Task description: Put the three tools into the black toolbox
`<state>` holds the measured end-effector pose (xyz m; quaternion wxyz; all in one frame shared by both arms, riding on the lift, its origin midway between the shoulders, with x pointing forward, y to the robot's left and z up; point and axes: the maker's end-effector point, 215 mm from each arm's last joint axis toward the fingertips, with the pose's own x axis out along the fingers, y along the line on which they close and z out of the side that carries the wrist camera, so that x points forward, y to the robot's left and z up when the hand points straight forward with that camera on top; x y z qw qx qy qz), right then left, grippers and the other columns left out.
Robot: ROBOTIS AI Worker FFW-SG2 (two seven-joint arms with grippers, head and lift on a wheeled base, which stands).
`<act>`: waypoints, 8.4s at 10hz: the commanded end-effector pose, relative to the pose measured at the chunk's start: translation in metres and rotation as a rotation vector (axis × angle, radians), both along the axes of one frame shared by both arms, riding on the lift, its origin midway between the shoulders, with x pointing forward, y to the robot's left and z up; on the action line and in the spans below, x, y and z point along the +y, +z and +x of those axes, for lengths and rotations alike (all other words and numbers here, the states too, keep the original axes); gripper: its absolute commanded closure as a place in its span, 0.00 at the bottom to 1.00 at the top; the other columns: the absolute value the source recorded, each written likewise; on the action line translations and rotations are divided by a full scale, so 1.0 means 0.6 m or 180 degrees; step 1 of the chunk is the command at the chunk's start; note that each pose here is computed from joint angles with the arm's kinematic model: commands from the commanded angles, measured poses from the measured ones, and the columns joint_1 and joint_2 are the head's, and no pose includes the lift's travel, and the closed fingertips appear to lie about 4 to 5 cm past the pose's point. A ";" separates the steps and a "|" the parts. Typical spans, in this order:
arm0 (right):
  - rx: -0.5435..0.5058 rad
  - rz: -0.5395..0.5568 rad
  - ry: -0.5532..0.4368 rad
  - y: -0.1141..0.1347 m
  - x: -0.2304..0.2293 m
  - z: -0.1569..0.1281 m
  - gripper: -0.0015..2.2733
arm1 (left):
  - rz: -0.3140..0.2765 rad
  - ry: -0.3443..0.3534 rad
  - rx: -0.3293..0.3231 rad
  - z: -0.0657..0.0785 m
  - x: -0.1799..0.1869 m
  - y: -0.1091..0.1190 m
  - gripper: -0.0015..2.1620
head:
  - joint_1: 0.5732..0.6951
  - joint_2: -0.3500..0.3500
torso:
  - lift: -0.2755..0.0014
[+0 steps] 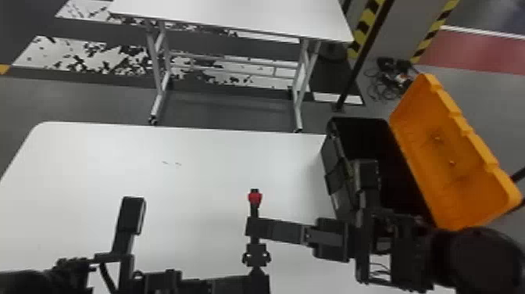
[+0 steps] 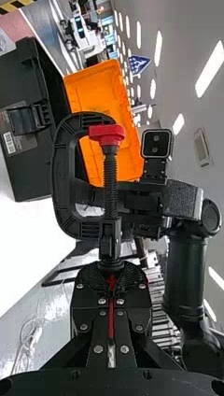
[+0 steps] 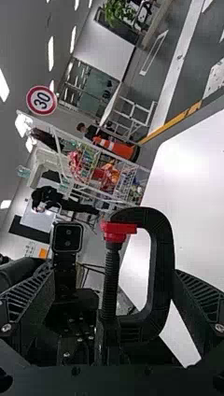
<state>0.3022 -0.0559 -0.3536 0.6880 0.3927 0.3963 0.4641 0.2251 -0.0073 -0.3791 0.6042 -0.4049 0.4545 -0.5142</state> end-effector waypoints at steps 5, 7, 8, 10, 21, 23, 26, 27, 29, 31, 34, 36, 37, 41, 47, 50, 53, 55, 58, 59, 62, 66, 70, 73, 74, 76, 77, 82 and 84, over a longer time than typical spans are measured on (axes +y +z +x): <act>0.0019 0.0009 0.0035 -0.004 0.010 -0.010 0.47 | 0.0034 -0.0038 0.0011 -0.011 -0.008 -0.004 0.99 | 1.00 0.30 | 0.81; 0.0051 -0.0060 -0.0017 -0.017 0.003 -0.013 0.98 | 0.0051 -0.0038 0.0011 -0.015 -0.008 -0.005 0.99 | 1.00 0.29 | 0.81; -0.0083 -0.0063 -0.0177 -0.018 -0.002 -0.001 0.99 | 0.0059 -0.0040 0.0021 -0.017 -0.008 -0.007 0.99 | 1.00 0.28 | 0.81; -0.0160 -0.0118 -0.0248 -0.015 -0.010 0.003 0.99 | 0.0073 -0.0036 0.0016 -0.022 -0.007 -0.007 0.99 | 1.00 0.27 | 0.81; -0.0126 -0.0208 -0.0317 -0.012 -0.046 0.004 0.99 | 0.0172 0.0229 0.0082 -0.046 0.042 -0.011 0.01 | 1.00 0.26 | 0.81; -0.0292 -0.0399 -0.0542 0.005 -0.106 0.037 0.99 | 0.0190 0.0408 0.0140 -0.047 0.082 -0.015 0.01 | 1.00 0.27 | 0.81; -0.0690 -0.1071 -0.0910 0.034 -0.209 0.104 0.99 | 0.0421 0.0594 0.0360 -0.072 0.124 -0.060 0.01 | 1.00 0.20 | 0.81; -0.0791 -0.1239 -0.1026 0.047 -0.247 0.129 0.99 | 0.0548 0.0660 0.0325 -0.069 0.133 -0.079 0.01 | 1.00 0.18 | 0.81; -0.0953 -0.1550 -0.1170 0.061 -0.309 0.164 0.99 | 0.0775 0.0769 0.0226 -0.057 0.150 -0.109 0.01 | 1.00 0.11 | 0.81; -0.1075 -0.1912 -0.1221 0.053 -0.356 0.185 0.99 | 0.0795 0.0774 0.0186 -0.053 0.149 -0.112 0.02 | 1.00 0.06 | 0.81; -0.1448 -0.2529 -0.1290 0.022 -0.410 0.212 0.99 | 0.0816 0.0751 0.0168 -0.053 0.154 -0.113 0.03 | 1.00 0.00 | 0.81; -0.1647 -0.2861 -0.1246 -0.004 -0.433 0.227 0.99 | 0.0807 0.0758 0.0179 -0.057 0.167 -0.112 0.04 | 1.00 0.00 | 0.81; -0.1754 -0.3010 -0.1208 -0.014 -0.437 0.238 0.99 | 0.0780 0.0770 0.0192 -0.061 0.172 -0.109 0.04 | 1.00 0.00 | 0.81; -0.2121 -0.3227 -0.1155 -0.029 -0.457 0.271 0.99 | 0.0735 0.0788 0.0180 -0.063 0.175 -0.103 0.04 | 1.00 0.00 | 0.81; -0.1602 -0.3088 -0.1316 -0.073 -0.507 0.247 0.00 | 0.0829 0.0826 0.0122 -0.049 0.183 -0.105 0.04 | 1.00 0.00 | 0.81; -0.1447 -0.2303 -0.1627 -0.022 -0.441 0.196 0.03 | 0.1092 0.0977 -0.0172 -0.007 0.195 -0.114 0.04 | 1.00 0.00 | 0.81; -0.1328 -0.1803 -0.1847 -0.035 -0.363 0.143 0.03 | 0.1693 0.1266 -0.0844 0.078 0.213 -0.134 0.04 | 1.00 0.02 | 0.81; -0.1396 -0.1615 -0.2113 -0.036 -0.353 0.117 0.03 | 0.2189 0.1440 -0.1446 0.141 0.239 -0.137 0.04 | 1.00 0.15 | 0.81; -0.1619 -0.1717 -0.2336 -0.045 -0.390 0.073 0.03 | 0.2568 0.2041 -0.2796 0.230 0.251 -0.044 0.04 | 1.00 0.22 | 0.81; -0.1674 -0.1782 -0.2400 -0.061 -0.407 0.056 0.03 | 0.2554 0.2041 -0.2941 0.231 0.239 -0.039 0.04 | 1.00 0.21 | 0.81; -0.2078 -0.2029 -0.2671 -0.075 -0.470 0.008 0.03 | 0.2354 0.2175 -0.3189 0.213 0.226 -0.015 0.04 | 1.00 0.08 | 0.81; -0.2584 -0.2182 -0.2898 -0.082 -0.503 -0.050 0.02 | 0.2297 0.2435 -0.3286 0.167 0.226 0.002 0.04 | 1.00 0.00 | 0.81; -0.2587 -0.2230 -0.2794 -0.120 -0.379 -0.053 0.02 | 0.2374 0.2588 -0.3263 0.136 0.213 -0.001 0.04 | 1.00 0.00 | 0.81; -0.2562 -0.2232 -0.2761 -0.128 -0.299 -0.046 0.03 | 0.2389 0.2582 -0.3174 0.117 0.228 -0.029 0.04 | 1.00 0.08 | 0.81; -0.2551 -0.2220 -0.2780 -0.127 -0.300 -0.046 0.03 | 0.2322 0.2635 -0.3163 0.113 0.235 -0.024 0.04 | 1.00 0.14 | 0.81; -0.2511 -0.2190 -0.2889 -0.115 -0.319 -0.054 0.03 | 0.2300 0.2728 -0.3198 0.111 0.250 -0.010 0.04 | 1.00 0.18 | 0.81; -0.2508 -0.2224 -0.2942 -0.112 -0.336 -0.058 0.04 | 0.2274 0.2846 -0.3216 0.110 0.267 0.003 0.04 | 1.00 0.18 | 0.81; -0.2495 -0.2303 -0.3047 -0.108 -0.374 -0.064 0.04 | 0.2291 0.3295 -0.3245 0.103 0.318 0.035 0.04 | 1.00 0.20 | 0.81; -0.2553 -0.2297 -0.3068 -0.099 -0.375 -0.065 0.04 | 0.2322 0.3289 -0.3227 0.101 0.322 0.028 0.04 | 1.00 0.20 | 0.81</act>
